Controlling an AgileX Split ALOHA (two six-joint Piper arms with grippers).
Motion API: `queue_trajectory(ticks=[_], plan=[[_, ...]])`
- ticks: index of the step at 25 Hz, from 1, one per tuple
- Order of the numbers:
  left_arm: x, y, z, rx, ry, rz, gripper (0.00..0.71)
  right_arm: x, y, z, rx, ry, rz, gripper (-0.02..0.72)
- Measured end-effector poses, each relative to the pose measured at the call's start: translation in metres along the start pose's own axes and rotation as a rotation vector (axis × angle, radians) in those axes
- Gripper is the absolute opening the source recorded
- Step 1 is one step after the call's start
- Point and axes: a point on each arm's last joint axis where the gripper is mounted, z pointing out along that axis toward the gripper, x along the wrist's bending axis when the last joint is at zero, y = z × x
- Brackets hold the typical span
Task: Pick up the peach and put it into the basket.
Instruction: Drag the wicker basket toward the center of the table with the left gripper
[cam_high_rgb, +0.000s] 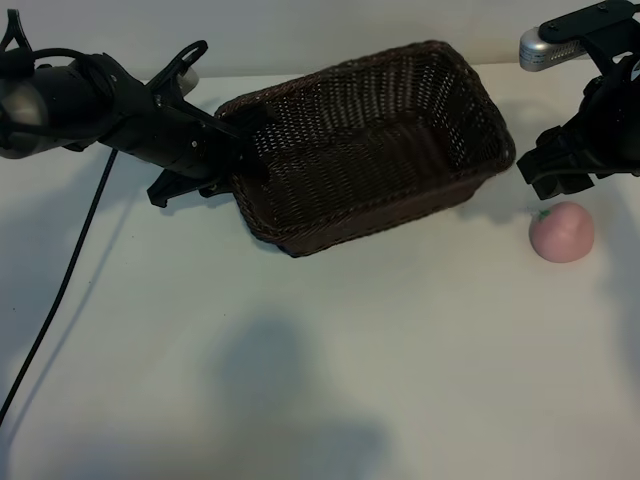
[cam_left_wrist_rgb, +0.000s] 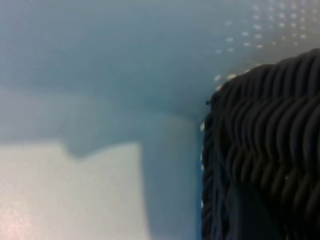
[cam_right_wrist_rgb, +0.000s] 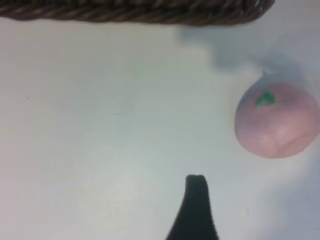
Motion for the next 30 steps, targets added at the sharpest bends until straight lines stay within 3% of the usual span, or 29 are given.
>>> queue_trajectory(ticks=[7,16,30], plan=[[-0.004,-0.003,-0.003,0.07,-0.008,0.073,0.273,0.0,0.0,0.0,0.0,0.0,0.0,0.589],[-0.03,0.008,-0.021,0.123,-0.065,0.179,0.273,0.0,0.0,0.0,0.003,0.001,0.0,0.589],[-0.019,0.009,-0.023,0.159,0.028,0.299,0.273,0.0,0.0,0.0,0.003,0.001,0.0,0.589]])
